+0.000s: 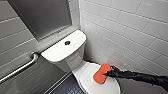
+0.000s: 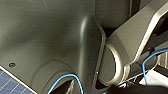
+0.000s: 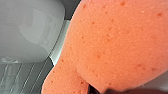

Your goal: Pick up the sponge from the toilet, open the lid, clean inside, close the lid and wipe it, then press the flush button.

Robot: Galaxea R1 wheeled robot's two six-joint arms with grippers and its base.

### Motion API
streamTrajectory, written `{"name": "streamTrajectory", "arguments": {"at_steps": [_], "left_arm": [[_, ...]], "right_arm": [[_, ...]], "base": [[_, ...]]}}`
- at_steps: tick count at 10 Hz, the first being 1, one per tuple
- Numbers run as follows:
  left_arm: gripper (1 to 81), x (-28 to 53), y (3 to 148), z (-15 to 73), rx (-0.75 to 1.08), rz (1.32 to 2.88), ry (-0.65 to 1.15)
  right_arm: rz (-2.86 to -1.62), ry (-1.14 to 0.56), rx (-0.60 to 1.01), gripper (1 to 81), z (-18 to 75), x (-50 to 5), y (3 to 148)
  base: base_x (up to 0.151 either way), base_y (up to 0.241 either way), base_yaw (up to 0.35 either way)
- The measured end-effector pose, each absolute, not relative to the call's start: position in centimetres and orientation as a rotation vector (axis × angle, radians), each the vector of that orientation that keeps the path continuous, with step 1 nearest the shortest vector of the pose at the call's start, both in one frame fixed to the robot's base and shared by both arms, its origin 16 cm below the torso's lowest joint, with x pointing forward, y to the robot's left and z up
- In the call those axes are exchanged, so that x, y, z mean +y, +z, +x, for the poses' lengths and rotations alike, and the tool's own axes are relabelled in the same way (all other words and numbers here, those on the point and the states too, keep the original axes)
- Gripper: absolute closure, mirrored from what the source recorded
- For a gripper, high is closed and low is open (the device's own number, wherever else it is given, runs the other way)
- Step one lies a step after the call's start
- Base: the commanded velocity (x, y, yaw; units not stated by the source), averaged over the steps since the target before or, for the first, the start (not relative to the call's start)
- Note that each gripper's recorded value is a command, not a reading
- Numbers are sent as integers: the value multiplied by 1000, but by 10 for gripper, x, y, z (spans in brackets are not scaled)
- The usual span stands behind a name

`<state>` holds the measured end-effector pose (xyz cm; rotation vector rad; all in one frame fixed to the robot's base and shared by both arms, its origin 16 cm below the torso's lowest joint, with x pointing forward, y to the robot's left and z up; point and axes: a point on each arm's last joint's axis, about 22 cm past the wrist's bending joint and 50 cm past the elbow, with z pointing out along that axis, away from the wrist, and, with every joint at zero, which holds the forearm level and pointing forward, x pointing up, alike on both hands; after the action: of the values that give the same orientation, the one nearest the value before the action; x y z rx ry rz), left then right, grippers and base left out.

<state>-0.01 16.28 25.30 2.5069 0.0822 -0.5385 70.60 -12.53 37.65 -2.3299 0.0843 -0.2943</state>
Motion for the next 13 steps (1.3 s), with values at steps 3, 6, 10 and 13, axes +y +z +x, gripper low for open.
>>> {"name": "streamTrajectory", "arguments": {"at_steps": [3,6,10,13], "left_arm": [[10,161,253,0,83,2507,-538],[10,159,253,0,85,2503,-538],[10,158,254,-2,86,2503,-540],[10,153,254,-2,86,2496,-539]], "right_arm": [[-2333,-305,135,811,726,-100,365],[-2343,-327,248,811,751,-91,353],[-2318,-357,494,811,763,-113,332],[-2271,-346,536,811,750,-120,338]], "base": [[0,0,0],[0,0,0],[0,0,0],[0,0,0]]}}
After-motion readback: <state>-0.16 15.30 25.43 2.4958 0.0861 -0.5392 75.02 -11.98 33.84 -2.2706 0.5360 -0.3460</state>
